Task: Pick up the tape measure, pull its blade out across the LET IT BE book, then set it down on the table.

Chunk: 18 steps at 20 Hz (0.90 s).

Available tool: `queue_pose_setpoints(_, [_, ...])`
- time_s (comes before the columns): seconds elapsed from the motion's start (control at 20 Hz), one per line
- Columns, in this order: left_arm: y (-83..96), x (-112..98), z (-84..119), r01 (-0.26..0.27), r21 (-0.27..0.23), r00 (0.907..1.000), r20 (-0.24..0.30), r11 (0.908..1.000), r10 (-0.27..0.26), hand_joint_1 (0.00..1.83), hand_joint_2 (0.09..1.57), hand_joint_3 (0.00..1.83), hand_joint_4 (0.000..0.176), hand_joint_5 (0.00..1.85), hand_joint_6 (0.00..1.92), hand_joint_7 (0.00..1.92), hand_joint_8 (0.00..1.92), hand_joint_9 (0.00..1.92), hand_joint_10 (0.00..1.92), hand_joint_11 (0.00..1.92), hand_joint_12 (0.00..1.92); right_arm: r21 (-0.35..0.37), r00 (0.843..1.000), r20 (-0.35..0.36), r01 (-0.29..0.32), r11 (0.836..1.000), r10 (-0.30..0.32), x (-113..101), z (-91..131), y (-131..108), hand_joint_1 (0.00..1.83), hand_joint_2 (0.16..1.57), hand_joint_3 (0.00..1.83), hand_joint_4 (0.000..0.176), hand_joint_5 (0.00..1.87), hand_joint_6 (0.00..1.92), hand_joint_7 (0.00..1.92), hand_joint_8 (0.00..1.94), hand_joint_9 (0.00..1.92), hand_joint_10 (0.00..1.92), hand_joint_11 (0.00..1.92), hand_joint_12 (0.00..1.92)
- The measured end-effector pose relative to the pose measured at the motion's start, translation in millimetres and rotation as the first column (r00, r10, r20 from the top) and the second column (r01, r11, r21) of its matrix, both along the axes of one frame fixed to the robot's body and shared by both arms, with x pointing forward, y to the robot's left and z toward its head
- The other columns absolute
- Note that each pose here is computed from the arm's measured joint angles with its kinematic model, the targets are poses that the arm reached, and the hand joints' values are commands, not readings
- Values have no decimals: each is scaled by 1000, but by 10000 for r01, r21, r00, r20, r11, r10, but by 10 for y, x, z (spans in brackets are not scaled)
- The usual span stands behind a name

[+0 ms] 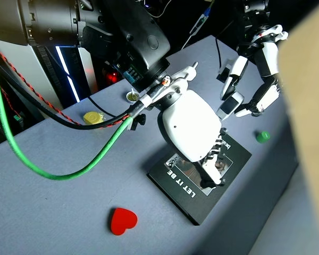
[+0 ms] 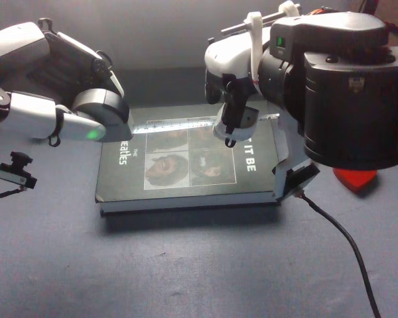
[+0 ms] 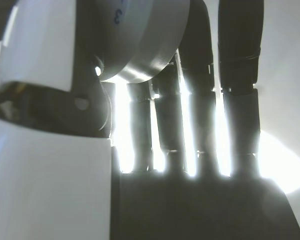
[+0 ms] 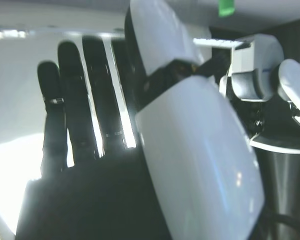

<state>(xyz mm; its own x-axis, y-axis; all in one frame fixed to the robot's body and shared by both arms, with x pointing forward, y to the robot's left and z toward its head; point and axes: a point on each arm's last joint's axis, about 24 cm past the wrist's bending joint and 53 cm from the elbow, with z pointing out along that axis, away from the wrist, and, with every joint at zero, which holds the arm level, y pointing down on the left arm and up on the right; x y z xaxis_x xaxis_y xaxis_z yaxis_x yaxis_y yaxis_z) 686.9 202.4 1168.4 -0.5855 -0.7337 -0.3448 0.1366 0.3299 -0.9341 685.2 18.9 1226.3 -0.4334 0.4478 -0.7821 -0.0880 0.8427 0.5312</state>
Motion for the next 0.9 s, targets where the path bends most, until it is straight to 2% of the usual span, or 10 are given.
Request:
queue_pose_setpoints(0.15, [-9, -32, -6, 184, 7, 9998, 71, 9998, -184, 1396, 1048, 0, 0, 1051, 608, 1152, 692, 1093, 1023, 1146, 793, 3, 10000, 15, -49, 10000, 49, -14, 4, 3, 1043, 1172, 2, 0, 653, 15, 703, 25, 604, 36, 143, 1056])
queue_pose_setpoints(0.35, [-61, -63, -29, 401, 92, 9991, 107, 9992, -402, 1396, 1044, 0, 0, 1057, 610, 1182, 640, 1086, 1023, 1130, 805, -41, 9999, 36, -105, 9999, 105, -40, 6, 1, 1039, 1172, 1, 0, 680, 22, 720, 26, 624, 39, 164, 1057])
queue_pose_setpoints(0.9, [-75, -72, -7, 503, 57, 9985, 205, 9987, -504, 1397, 1043, 0, 0, 1032, 657, 1179, 633, 1116, 982, 1129, 803, -224, 9996, 92, -268, 9994, 270, -174, 14, -60, 997, 1175, 0, 0, 667, 4, 749, 19, 671, 37, 232, 1081])
